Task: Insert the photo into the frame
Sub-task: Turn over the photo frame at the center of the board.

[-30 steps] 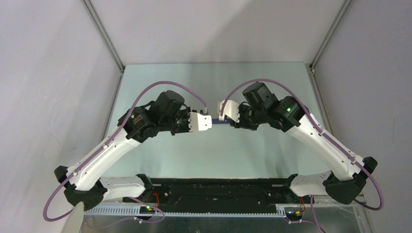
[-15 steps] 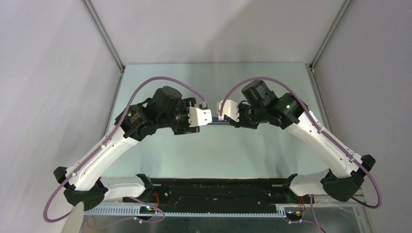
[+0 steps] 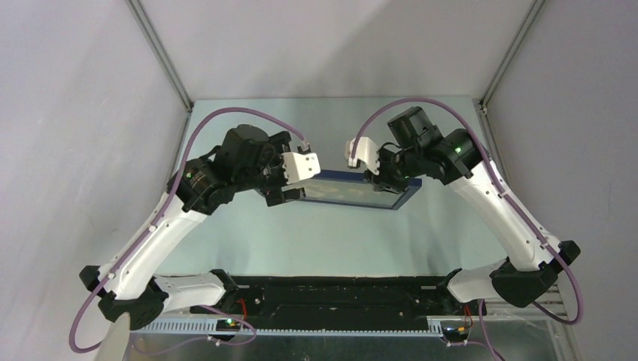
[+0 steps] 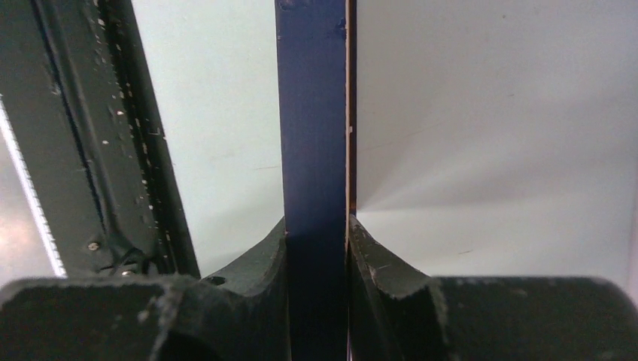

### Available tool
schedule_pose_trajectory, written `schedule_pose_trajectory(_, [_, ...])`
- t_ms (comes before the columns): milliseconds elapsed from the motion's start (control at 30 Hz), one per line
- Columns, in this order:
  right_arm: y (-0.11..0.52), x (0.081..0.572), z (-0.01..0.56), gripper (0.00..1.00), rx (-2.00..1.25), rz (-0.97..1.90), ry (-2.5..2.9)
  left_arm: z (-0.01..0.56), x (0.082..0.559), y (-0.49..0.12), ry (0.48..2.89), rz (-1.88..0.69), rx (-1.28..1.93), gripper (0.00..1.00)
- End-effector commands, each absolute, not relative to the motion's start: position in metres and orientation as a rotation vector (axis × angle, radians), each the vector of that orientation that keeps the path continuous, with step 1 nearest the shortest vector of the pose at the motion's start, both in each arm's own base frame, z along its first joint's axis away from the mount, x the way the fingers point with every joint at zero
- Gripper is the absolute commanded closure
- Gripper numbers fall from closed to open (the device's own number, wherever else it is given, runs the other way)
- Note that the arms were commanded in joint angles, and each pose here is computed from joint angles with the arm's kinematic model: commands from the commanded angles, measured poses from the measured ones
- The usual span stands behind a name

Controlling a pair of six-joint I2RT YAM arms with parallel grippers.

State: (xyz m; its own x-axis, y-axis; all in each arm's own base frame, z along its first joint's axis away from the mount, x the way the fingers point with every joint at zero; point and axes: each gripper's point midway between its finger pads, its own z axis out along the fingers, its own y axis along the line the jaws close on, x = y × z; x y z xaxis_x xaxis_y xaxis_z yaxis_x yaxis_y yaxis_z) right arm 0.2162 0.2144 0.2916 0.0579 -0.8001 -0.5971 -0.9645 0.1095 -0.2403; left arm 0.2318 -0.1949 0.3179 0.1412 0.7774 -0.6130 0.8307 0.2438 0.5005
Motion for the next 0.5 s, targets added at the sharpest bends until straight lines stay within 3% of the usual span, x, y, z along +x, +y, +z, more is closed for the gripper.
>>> schedule_pose_trajectory(0, [0.225, 0.198, 0.331, 1.0, -1.643, 0.555, 1.701, 0.35, 0.231, -0.188, 1.586, -0.115, 1.407, 0.0])
schedule_pose_trajectory(467, [0.217, 0.211, 0.329, 1.0, -1.525, 0.821, 1.853, 0.374, 0.229, -0.17, 1.565, -0.093, 1.313, 0.0])
